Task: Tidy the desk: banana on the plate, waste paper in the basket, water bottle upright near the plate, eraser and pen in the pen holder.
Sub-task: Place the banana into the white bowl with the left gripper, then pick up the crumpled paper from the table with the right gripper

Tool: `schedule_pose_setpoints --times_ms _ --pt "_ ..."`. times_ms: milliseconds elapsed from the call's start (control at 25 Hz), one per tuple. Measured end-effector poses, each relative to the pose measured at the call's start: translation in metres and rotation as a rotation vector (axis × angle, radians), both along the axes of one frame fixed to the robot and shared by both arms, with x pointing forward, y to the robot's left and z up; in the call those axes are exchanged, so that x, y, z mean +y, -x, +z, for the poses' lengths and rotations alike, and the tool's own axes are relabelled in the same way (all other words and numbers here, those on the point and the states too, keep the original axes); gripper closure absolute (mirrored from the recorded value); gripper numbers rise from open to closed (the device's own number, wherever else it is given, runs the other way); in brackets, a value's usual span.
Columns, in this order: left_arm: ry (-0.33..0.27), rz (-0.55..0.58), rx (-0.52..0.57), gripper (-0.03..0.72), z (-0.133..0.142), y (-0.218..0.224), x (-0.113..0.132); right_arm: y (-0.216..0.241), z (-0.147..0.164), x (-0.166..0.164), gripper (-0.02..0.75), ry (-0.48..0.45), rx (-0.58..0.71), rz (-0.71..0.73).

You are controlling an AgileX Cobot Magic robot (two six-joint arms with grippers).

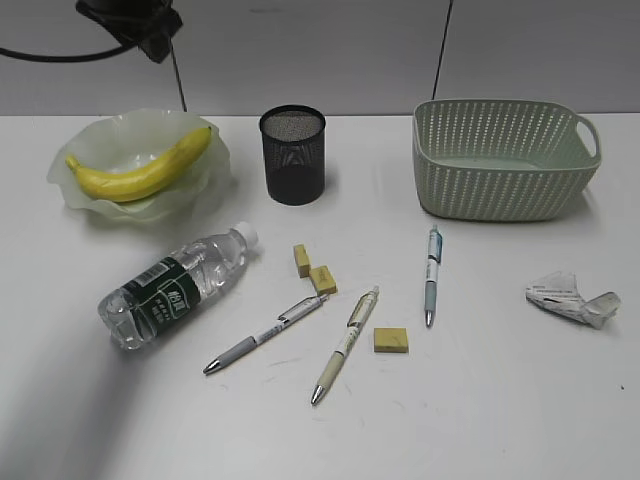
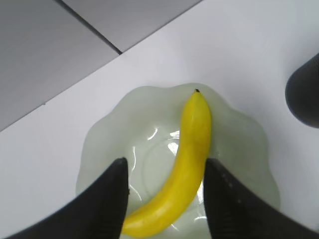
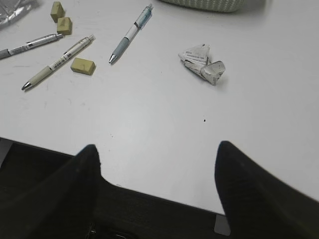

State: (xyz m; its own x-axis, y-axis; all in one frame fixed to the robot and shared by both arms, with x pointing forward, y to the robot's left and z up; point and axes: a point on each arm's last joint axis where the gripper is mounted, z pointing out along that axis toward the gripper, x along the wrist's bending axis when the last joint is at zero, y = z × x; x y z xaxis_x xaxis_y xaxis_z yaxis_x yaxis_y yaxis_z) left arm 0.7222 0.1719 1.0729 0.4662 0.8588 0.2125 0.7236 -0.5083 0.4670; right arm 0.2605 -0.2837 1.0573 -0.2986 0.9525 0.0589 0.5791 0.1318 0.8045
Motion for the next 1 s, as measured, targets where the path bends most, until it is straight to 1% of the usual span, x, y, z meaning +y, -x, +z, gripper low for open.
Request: schedule_pose_setpoints --times_ms 80,240,440,520,640,720,800,880,920,960,1000 --pt "0.017 0.022 -0.021 0.321 0.021 0.009 0.003 0.0 0.0 0.0 0.176 0.0 0.0 0.0" --pt "0.095 0.111 -0.092 0.321 0.062 0.028 0.008 0.0 0.0 0.0 0.176 0.001 0.0 0.0" --pt "0.161 0.147 -0.207 0.321 0.121 0.061 0.018 0.0 0.0 0.0 0.176 0.001 0.0 0.0" --pt "0.181 0.154 -0.252 0.321 0.144 0.08 0.024 0.0 0.0 0.0 0.176 0.001 0.0 0.0" --pt "0.194 0.181 -0.3 0.321 0.171 0.113 0.035 0.0 0.0 0.0 0.176 0.001 0.0 0.0" --pt "0.195 0.189 -0.312 0.321 0.182 0.137 0.043 0.0 0.0 0.0 0.176 0.001 0.0 0.0" --pt "0.198 0.199 -0.305 0.321 0.187 0.164 0.051 0.0 0.0 0.0 0.176 0.001 0.0 0.0" --pt "0.196 0.212 -0.275 0.321 0.182 0.186 0.057 0.0 0.0 0.0 0.176 0.001 0.0 0.0" --pt "0.208 0.224 -0.279 0.321 0.185 0.203 0.062 0.0 0.0 0.0 0.176 0.001 0.0 0.0" --pt "0.202 0.237 -0.244 0.321 0.175 0.213 0.065 0.0 0.0 0.0 0.176 0.001 0.0 0.0" --pt "0.204 0.247 -0.232 0.321 0.171 0.225 0.068 0.0 0.0 0.0 0.176 0.001 0.0 0.0"
